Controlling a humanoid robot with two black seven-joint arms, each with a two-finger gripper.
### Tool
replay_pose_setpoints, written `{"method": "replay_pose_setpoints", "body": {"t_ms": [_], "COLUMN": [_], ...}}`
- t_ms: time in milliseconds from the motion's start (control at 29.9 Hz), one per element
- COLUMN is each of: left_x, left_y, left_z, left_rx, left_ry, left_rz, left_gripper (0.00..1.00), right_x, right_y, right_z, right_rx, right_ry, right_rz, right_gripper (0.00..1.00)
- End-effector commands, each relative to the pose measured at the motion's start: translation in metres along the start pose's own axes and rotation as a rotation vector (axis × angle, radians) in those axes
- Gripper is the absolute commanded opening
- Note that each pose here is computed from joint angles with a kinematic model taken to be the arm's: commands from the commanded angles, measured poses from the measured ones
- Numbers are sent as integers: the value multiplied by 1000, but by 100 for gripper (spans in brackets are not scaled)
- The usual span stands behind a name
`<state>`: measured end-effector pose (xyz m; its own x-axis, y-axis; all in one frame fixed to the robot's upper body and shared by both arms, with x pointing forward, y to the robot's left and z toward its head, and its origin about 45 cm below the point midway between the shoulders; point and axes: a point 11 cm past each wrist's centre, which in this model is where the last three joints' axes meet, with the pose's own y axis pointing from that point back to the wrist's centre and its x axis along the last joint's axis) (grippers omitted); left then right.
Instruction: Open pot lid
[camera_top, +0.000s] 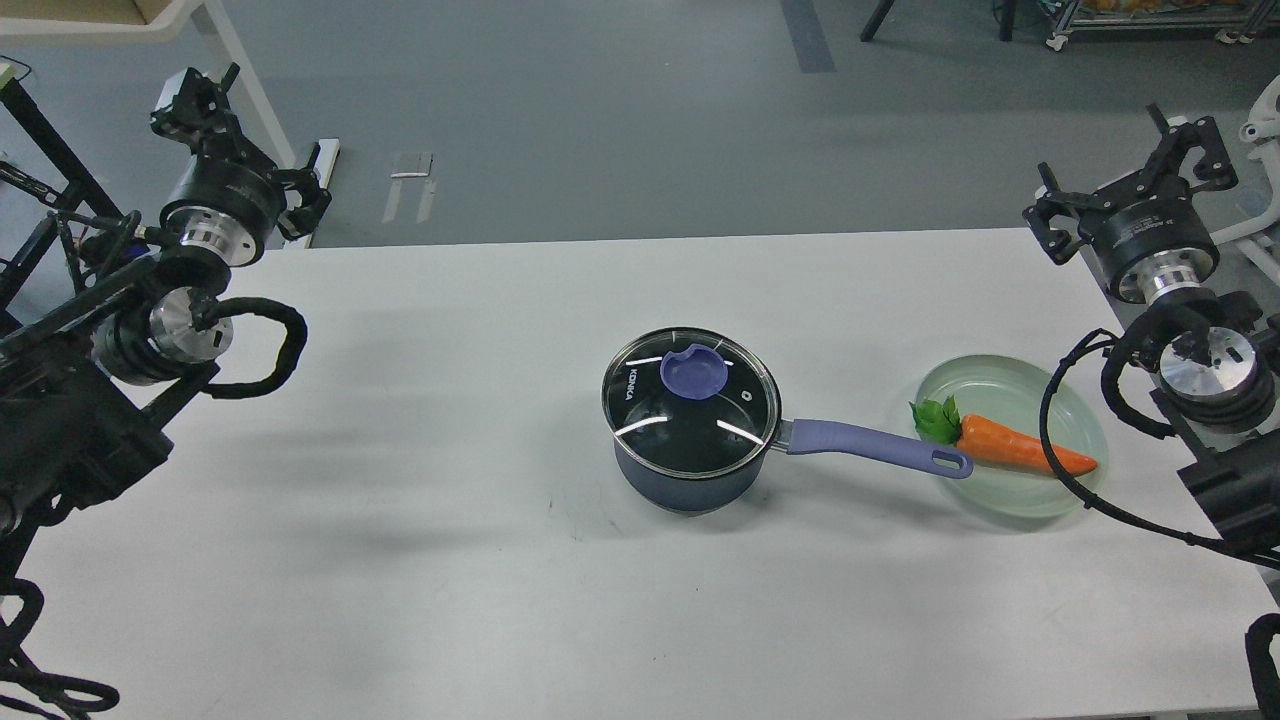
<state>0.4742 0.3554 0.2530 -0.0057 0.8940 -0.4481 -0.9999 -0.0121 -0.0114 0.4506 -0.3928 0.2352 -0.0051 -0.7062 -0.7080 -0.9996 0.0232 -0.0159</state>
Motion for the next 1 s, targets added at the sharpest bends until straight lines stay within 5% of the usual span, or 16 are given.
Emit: {"method": "replay_pose_setpoints", "body": {"t_ms": [0, 334, 568, 970], "left_x": [0, -2, -1, 7], "left_y": [0, -3, -5, 0], "left_z": [0, 6, 10, 16], "left_rx": [0, -13, -12, -14], "left_ry": [-4, -16, -25, -33], "left_rz": [-3, -1, -17, -11], "left_gripper": [99, 99, 99, 99], "right_x": [-1, -3, -72, -159], "right_y": [2, 2, -11, 4], "right_z": [4, -20, -78, -43], "right_rx": [-19, -36, -107, -276], "right_ry": [16, 131, 541, 1383], "right_rz": [-19, -48, -242, -646], "right_gripper": [100, 100, 100, 99]}}
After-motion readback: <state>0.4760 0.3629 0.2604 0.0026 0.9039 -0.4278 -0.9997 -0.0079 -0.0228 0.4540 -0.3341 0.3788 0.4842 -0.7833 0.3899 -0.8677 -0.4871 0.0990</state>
